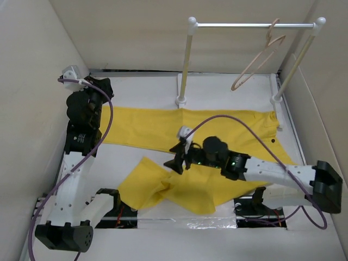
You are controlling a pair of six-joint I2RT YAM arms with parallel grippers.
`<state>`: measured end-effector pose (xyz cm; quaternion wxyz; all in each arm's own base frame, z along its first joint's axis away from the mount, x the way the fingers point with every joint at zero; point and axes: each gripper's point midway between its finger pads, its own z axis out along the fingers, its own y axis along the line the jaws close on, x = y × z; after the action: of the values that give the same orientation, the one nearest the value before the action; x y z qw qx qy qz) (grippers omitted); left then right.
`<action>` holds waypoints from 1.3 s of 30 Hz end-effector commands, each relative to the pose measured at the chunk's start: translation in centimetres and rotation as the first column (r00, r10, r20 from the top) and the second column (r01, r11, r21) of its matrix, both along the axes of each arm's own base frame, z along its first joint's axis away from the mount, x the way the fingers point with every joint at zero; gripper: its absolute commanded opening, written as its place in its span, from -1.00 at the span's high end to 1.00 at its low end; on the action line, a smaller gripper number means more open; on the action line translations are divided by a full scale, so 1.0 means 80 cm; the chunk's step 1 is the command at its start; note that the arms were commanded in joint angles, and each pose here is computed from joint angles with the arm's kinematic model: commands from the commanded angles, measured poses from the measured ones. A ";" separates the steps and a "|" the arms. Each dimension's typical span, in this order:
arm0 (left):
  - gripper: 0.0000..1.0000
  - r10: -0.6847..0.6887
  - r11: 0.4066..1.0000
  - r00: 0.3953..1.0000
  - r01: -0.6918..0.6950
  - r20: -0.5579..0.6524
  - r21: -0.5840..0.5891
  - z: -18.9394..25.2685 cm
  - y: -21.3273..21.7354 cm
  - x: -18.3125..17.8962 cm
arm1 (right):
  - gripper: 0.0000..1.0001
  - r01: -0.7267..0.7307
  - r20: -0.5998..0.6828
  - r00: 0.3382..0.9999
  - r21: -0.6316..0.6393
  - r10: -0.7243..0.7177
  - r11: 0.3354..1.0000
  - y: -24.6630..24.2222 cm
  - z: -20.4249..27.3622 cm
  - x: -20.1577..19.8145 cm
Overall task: Place the trousers on the hanger
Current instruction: Flatten out the trousers at the center of the board.
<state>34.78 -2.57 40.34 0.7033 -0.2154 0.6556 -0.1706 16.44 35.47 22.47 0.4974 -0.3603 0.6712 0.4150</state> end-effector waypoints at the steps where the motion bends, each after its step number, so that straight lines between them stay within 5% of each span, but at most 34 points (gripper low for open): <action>1: 0.74 -0.124 0.990 0.990 0.120 0.064 0.068 0.014 -0.025 -0.012 | -0.43 -0.206 0.137 0.964 -0.148 0.227 0.967 0.064 -0.014 -0.058; 5: 0.57 -0.168 0.983 0.983 0.161 0.079 0.085 0.017 -0.033 -0.024 | -0.48 -0.279 0.187 0.912 -0.368 0.364 0.887 0.121 -0.062 -0.103; 9: 0.48 -0.172 0.983 0.979 0.163 0.113 0.085 0.028 -0.032 -0.041 | -0.70 -0.330 0.205 0.868 -0.443 0.452 0.834 0.162 -0.088 -0.138; 18: 0.45 -0.153 0.987 0.978 0.144 0.140 0.074 0.035 -0.023 -0.055 | -0.69 -0.397 0.117 0.807 -0.617 0.578 0.680 0.190 -0.171 -0.165; 39: 0.42 -0.148 0.988 0.982 0.143 0.116 0.054 0.024 -0.021 -0.045 | -0.19 -0.514 -0.025 0.739 -0.666 0.673 0.540 0.164 -0.224 -0.212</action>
<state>31.32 -4.26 41.25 0.7179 -0.1453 0.6467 -0.2128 0.67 49.02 4.66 0.2655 -0.7485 0.5540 0.2498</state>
